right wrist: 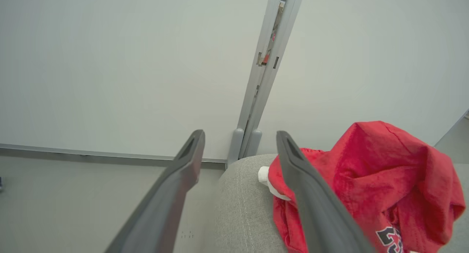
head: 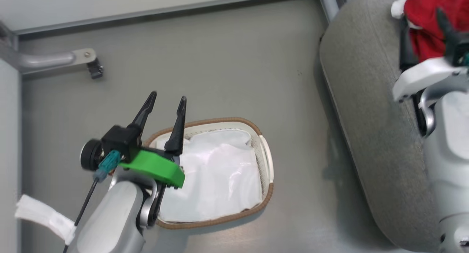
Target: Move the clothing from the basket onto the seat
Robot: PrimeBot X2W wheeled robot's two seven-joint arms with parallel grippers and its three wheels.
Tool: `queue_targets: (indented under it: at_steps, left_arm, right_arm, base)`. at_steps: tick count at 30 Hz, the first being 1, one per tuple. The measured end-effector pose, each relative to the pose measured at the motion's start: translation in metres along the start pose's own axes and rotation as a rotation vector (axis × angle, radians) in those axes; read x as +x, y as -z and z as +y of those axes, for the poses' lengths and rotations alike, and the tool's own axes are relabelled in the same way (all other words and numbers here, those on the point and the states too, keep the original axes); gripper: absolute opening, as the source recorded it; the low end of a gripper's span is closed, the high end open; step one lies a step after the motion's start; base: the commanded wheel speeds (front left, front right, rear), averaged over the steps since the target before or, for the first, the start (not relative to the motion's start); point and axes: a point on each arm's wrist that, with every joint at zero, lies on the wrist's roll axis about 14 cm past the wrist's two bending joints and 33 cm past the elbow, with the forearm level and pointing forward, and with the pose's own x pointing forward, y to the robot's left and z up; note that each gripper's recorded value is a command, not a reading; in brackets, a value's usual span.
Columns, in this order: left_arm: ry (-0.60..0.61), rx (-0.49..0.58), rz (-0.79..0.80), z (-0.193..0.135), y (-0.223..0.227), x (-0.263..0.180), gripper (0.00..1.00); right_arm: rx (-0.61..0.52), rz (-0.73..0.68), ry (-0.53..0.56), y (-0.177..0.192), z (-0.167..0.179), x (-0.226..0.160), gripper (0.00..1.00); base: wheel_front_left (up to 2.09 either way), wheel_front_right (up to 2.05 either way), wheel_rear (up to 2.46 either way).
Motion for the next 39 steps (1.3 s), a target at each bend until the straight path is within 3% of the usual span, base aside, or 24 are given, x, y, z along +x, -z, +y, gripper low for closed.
queue_targets:
  at_steps: [5,16,23,39]
  left_arm:
    - [-0.148,-0.015,-0.025,0.031,-0.01,-0.037,1.0]
    - [-0.397,0.01,-0.064,0.074,-0.019,-0.118,1.0]
    - [-0.441,-0.013,-0.062,0.075,-0.013,-0.147,1.0]
    - [-0.48,-0.03,-0.064,0.073,-0.006,-0.173,1.0]
  right_arm:
    - [0.081,-0.032,-0.067,-0.004,0.045,-0.022,1.0]
    - [0.196,-0.037,-0.131,0.001,0.089,-0.085,1.0]
    - [0.308,0.008,-0.185,0.012,0.112,-0.119,1.0]
    - [0.328,0.017,-0.197,0.012,0.115,-0.146,1.0]
  base:
    - [0.0,0.0,0.0]
    - [0.0,0.0,0.0]
    - [0.0,0.0,0.0]
    - [0.0,0.0,0.0]
